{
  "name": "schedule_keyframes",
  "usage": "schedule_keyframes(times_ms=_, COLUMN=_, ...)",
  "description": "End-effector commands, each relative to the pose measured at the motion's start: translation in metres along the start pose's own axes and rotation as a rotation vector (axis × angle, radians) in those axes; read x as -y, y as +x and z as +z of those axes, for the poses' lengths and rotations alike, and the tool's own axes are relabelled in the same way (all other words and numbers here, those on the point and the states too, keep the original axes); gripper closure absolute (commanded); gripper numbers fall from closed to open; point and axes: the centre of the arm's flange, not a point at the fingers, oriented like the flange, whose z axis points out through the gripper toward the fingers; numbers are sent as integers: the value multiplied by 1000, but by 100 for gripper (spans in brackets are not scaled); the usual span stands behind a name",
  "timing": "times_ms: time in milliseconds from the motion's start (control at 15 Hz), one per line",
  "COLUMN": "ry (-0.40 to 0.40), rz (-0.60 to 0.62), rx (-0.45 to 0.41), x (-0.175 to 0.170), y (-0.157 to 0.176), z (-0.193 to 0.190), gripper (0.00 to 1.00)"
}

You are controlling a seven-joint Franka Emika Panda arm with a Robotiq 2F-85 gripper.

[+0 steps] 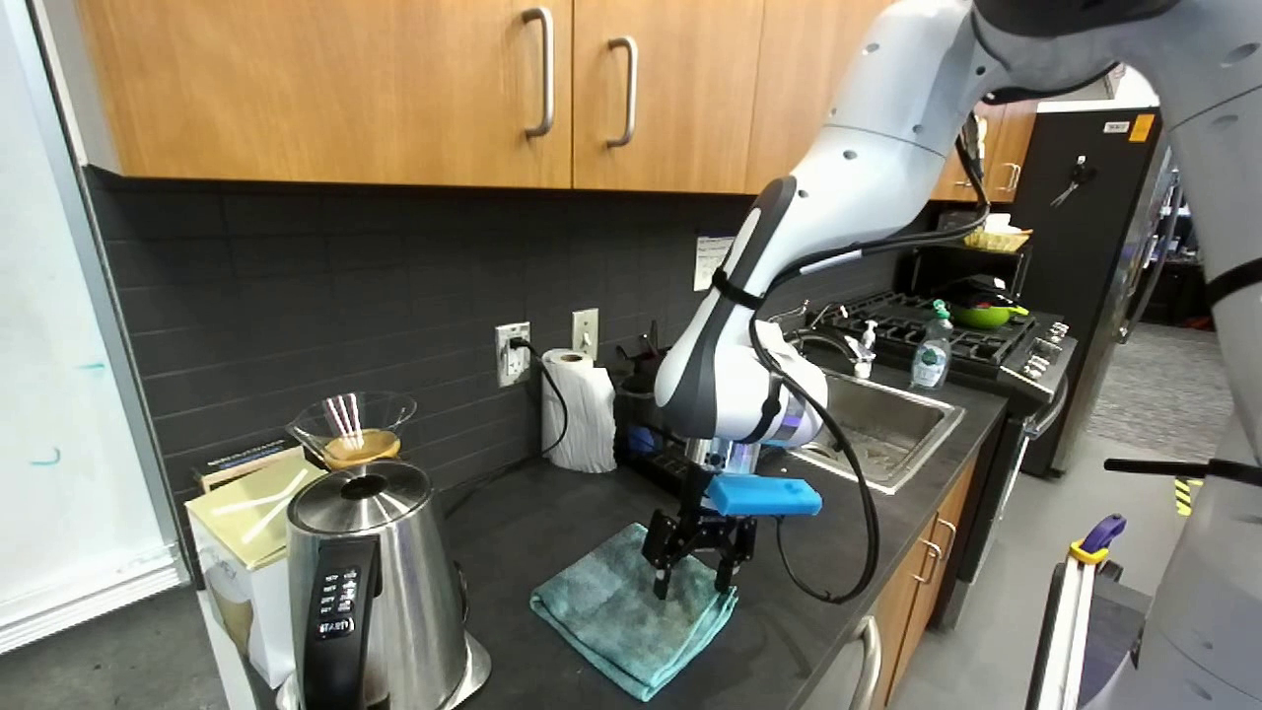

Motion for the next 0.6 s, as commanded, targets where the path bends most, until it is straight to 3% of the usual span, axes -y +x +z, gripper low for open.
schedule_keyframes(times_ms=0, ry=7, rz=17, rx=-3, x=-8, y=-2, z=-1, gripper=0)
schedule_keyframes(times_ms=533, ry=10, rz=54, rx=-8, x=-22, y=-2, z=-4, gripper=0)
